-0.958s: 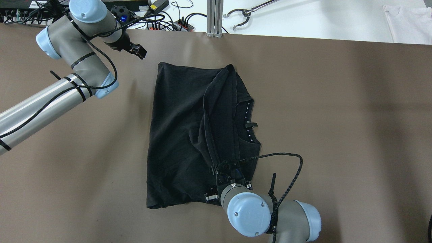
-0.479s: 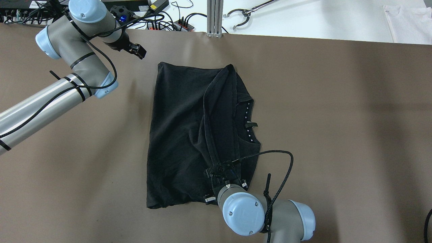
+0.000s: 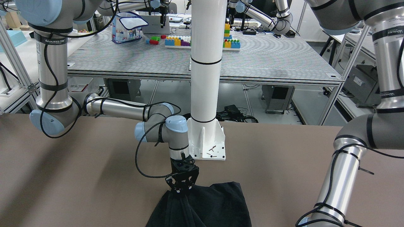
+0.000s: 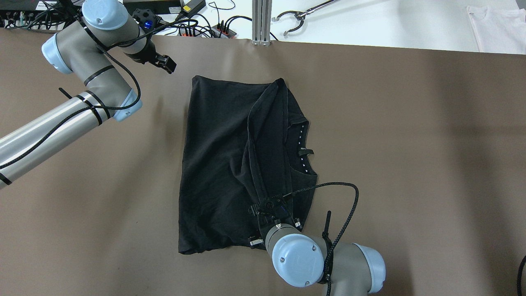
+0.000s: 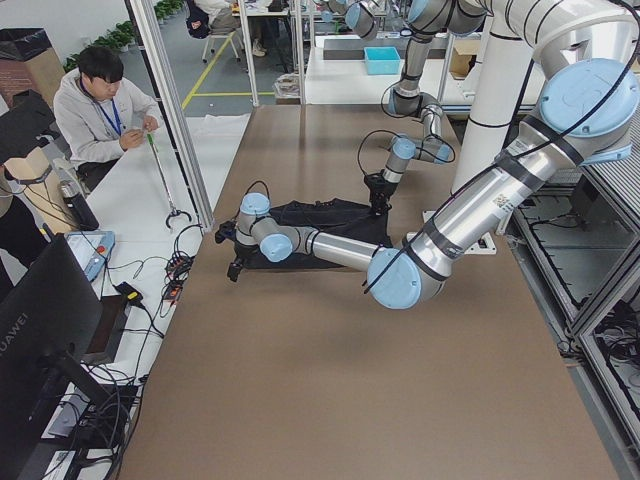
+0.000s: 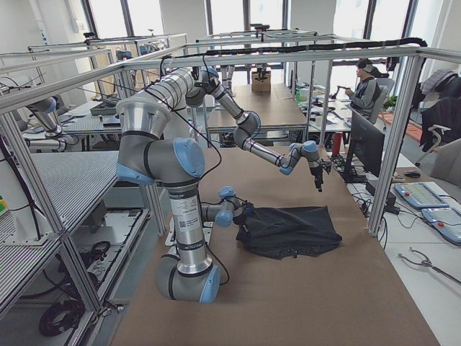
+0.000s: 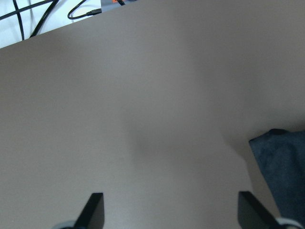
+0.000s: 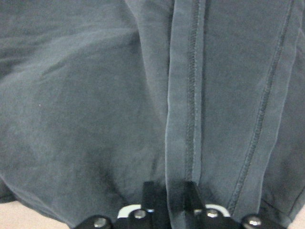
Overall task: Fold clothes
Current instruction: 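Fold the grasped side inward over the shirt with the right gripper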
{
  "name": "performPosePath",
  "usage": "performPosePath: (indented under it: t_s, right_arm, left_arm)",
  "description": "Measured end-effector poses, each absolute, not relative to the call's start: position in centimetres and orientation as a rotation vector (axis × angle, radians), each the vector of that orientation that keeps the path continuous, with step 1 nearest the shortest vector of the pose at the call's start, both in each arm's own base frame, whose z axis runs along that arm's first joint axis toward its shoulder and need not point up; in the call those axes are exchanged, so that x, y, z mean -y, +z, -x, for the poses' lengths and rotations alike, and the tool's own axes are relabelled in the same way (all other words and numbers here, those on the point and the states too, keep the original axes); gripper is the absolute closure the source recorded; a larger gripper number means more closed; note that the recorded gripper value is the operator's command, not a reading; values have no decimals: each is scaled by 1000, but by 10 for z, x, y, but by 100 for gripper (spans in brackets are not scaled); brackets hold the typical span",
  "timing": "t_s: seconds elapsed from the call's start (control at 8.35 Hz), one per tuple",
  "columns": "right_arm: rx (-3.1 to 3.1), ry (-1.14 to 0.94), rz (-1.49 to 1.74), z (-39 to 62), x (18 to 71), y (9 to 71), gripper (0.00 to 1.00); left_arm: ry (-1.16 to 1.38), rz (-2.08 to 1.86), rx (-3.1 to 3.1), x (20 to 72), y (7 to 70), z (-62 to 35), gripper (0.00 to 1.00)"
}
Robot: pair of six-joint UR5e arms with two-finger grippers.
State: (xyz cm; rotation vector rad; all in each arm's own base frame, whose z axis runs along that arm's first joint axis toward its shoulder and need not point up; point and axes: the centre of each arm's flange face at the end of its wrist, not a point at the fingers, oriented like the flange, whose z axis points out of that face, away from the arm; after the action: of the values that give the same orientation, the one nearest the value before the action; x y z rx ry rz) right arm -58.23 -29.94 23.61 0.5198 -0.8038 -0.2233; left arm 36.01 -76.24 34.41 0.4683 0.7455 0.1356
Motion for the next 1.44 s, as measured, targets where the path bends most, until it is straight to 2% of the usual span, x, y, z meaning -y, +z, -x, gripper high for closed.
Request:
performPosePath:
  t_s: [0.12,0.72,0.96,1.2,1.44]
  right_arm:
    - [805,-223,-521,581,299,236,100]
    - [814,-210,-511,570,311,235,100]
    - [824,-194,-468,525,326,257,100]
    - [829,-170,-440,494,317,275,100]
    - [847,-98,-391,505,287,281,100]
  left_arm:
    - [136,-467,-745,762,346,-360,0]
    - [139,-461,-743,758,354,-364,0]
    - [140,-461,-743,758,354,-364,0]
    - [136,-458,-749,755,352,-370,0]
    - [133,-455,-752,753,350,-375,0]
